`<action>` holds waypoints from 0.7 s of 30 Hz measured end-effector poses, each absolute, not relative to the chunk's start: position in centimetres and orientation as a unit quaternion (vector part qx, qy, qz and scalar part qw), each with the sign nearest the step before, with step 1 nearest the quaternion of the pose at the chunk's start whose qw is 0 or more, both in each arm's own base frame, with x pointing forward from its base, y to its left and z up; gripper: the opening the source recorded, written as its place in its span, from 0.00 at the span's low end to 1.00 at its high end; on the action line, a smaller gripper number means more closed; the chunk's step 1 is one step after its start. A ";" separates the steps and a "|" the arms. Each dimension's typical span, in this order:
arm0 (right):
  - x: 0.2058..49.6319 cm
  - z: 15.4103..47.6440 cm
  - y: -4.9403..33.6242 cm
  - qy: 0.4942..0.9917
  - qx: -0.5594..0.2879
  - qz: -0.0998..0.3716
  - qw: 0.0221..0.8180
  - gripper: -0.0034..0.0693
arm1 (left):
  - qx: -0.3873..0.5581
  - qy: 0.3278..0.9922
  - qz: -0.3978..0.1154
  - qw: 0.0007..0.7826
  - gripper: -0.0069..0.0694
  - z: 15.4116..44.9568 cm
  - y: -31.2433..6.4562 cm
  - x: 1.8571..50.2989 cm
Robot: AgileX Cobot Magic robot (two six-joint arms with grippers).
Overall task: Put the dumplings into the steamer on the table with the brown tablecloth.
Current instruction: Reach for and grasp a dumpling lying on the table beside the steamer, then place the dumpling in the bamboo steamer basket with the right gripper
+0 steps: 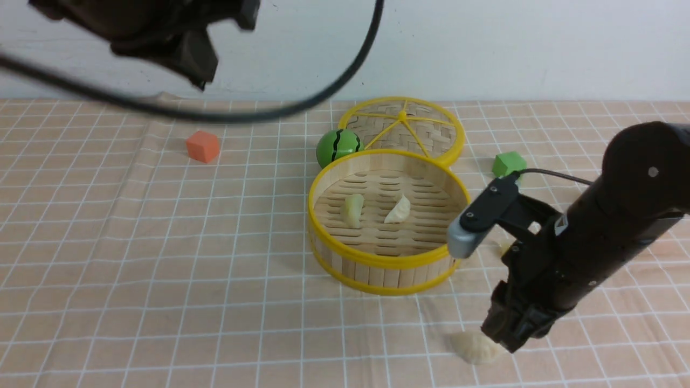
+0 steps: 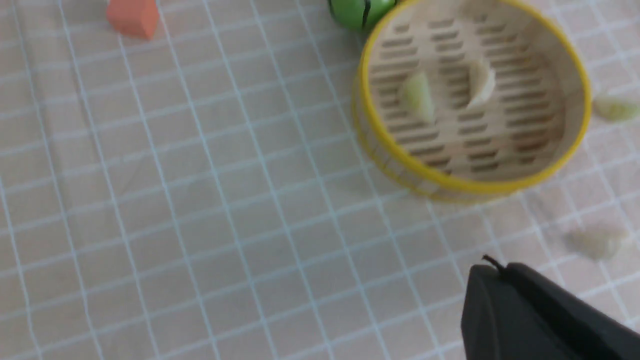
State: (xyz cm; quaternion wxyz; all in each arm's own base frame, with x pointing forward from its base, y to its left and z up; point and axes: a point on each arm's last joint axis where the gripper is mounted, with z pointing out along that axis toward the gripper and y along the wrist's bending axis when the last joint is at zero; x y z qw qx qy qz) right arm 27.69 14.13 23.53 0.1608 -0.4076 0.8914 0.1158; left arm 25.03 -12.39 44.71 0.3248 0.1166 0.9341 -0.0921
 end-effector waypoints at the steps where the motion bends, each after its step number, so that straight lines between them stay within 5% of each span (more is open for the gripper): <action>1: 28.0 23.3 14.2 0.889 -0.412 0.113 0.166 0.49 | 0.118 0.938 -0.089 0.314 0.07 44.0 -12.0 24.3; 6: 29.4 21.6 14.6 0.866 -0.455 0.090 0.190 0.78 | 0.126 0.953 -0.082 0.263 0.07 39.7 -9.9 19.7; 10: 30.0 19.6 14.8 0.863 -0.467 0.086 0.171 0.83 | 0.126 0.952 -0.097 0.262 0.07 37.3 -8.6 16.6; 17: 30.8 16.0 14.7 0.860 -0.491 0.064 0.120 0.67 | 0.125 0.947 -0.107 0.277 0.07 35.2 -6.5 12.4; 21: 31.2 16.1 14.7 0.858 -0.493 0.058 0.128 0.43 | 0.124 0.935 -0.114 0.312 0.07 35.8 -5.5 10.5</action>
